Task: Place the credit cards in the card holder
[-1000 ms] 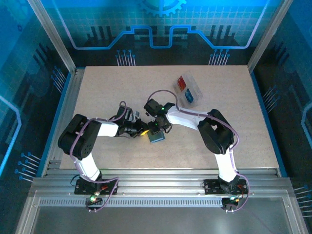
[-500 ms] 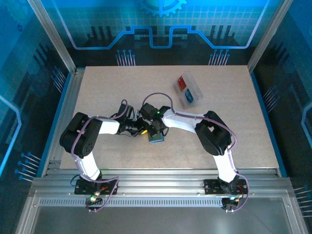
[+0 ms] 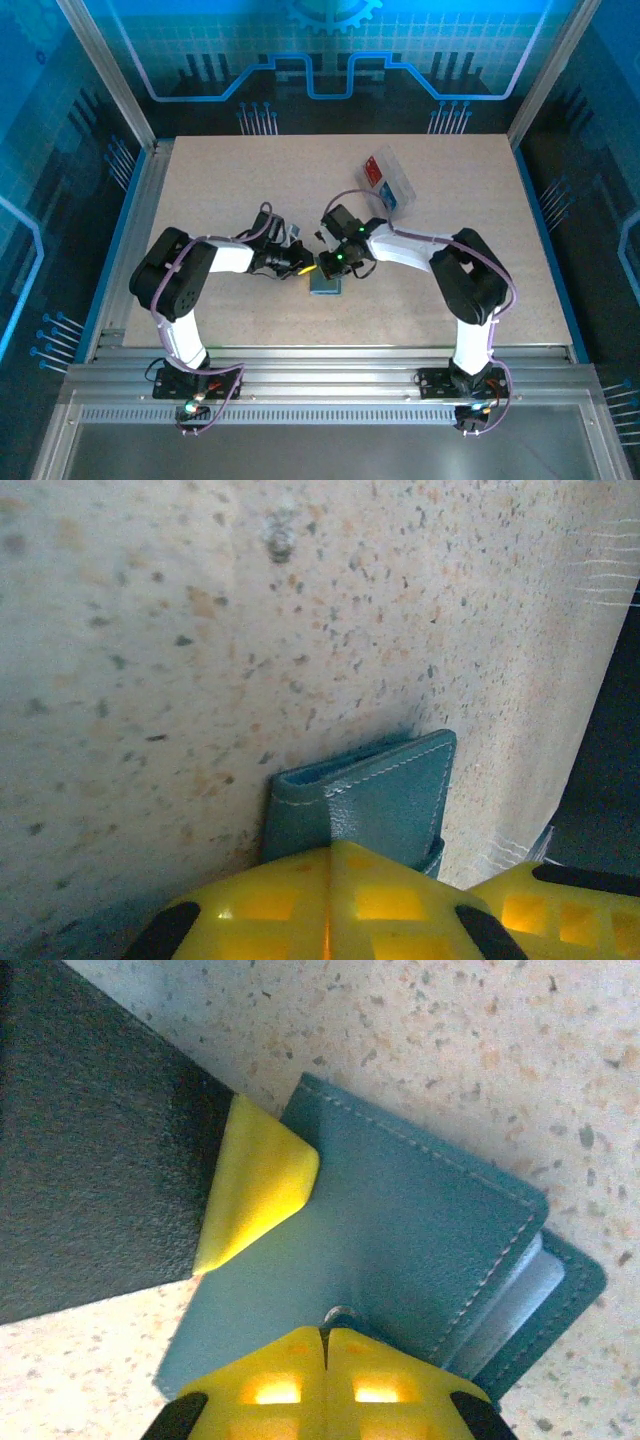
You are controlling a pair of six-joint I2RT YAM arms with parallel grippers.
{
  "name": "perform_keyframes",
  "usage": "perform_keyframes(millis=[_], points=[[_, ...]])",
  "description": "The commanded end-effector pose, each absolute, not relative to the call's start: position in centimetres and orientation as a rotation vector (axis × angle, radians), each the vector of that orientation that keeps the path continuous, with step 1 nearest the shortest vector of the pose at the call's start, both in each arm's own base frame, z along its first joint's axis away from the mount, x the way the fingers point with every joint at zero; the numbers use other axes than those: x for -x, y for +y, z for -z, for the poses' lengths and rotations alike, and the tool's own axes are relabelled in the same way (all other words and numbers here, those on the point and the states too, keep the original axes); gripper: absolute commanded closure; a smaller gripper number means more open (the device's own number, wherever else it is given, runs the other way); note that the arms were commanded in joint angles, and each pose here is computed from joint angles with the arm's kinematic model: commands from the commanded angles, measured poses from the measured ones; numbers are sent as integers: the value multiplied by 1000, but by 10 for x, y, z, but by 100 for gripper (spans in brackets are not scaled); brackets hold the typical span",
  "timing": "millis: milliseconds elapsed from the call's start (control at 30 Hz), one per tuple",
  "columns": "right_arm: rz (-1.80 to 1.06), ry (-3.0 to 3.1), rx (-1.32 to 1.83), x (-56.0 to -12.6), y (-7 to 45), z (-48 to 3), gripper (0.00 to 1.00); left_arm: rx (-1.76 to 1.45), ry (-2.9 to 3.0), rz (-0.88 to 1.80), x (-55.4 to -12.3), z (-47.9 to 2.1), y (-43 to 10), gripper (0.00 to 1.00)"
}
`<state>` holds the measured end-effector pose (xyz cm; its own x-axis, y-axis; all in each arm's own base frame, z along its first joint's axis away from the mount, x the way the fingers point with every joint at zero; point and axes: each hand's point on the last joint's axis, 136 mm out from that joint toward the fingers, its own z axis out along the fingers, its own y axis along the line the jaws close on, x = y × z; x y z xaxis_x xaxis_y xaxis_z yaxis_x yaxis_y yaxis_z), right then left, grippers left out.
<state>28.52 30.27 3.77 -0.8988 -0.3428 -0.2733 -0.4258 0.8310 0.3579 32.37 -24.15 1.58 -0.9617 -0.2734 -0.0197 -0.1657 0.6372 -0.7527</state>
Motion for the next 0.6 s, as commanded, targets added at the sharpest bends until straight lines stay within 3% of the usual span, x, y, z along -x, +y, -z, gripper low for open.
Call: perform_keyframes(millis=[0,233,433,500,567], points=[[-941,2772,511,-278,314,-59,100,506,2987,868,-277,53,-211,92],[-841,2722,156,-294,252,-56,100,503,2998,861,-270,56,-216,92],[-647,2740,-134,-281,193,-29,100,507,2970,906,-267,50,-225,92],[-599,2740,-215,-277,180,-22,85,495,2961,918,-265,46,-229,92],[-533,2732,-276,-274,167,-19,76,487,2955,929,-263,43,-234,92]])
